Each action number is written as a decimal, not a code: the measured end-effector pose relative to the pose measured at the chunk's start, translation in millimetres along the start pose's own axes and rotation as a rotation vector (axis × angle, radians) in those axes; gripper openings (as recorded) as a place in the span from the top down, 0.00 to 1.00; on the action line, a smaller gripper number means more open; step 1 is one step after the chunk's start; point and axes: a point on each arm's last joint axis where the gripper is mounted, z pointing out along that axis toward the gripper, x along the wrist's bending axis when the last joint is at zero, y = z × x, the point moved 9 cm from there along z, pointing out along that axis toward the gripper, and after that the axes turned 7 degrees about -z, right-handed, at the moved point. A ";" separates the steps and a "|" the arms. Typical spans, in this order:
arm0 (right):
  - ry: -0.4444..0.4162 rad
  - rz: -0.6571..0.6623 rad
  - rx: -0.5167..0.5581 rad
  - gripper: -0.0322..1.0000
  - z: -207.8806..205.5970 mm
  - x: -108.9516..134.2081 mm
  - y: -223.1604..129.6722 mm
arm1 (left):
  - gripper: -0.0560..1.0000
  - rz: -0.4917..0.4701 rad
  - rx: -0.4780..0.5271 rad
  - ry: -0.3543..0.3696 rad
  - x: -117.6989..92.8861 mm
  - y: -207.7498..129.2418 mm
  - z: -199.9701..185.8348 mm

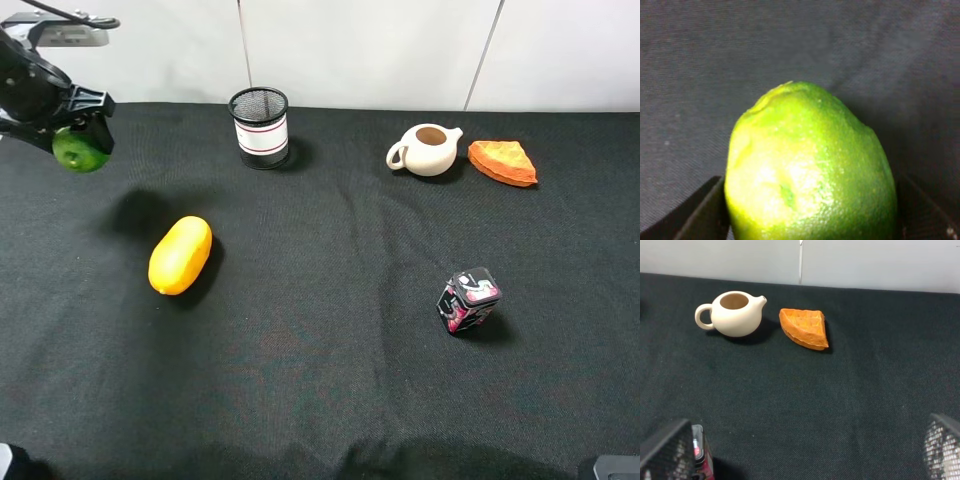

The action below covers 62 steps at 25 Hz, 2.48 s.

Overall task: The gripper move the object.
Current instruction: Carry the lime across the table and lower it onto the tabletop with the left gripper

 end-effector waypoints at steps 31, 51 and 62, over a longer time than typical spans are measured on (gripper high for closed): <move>0.000 0.000 0.000 0.30 0.0 0.0 0.0 | 0.26 0.270 0.034 -0.026 -139.9 -64.7 -29.0; 0.000 0.000 0.000 0.30 0.0 0.0 0.0 | 0.26 0.437 0.027 -0.098 -219.4 -127.5 -40.8; 0.000 0.000 0.000 0.30 0.0 0.0 0.0 | 0.26 0.517 0.014 -0.185 -257.9 -162.7 -50.1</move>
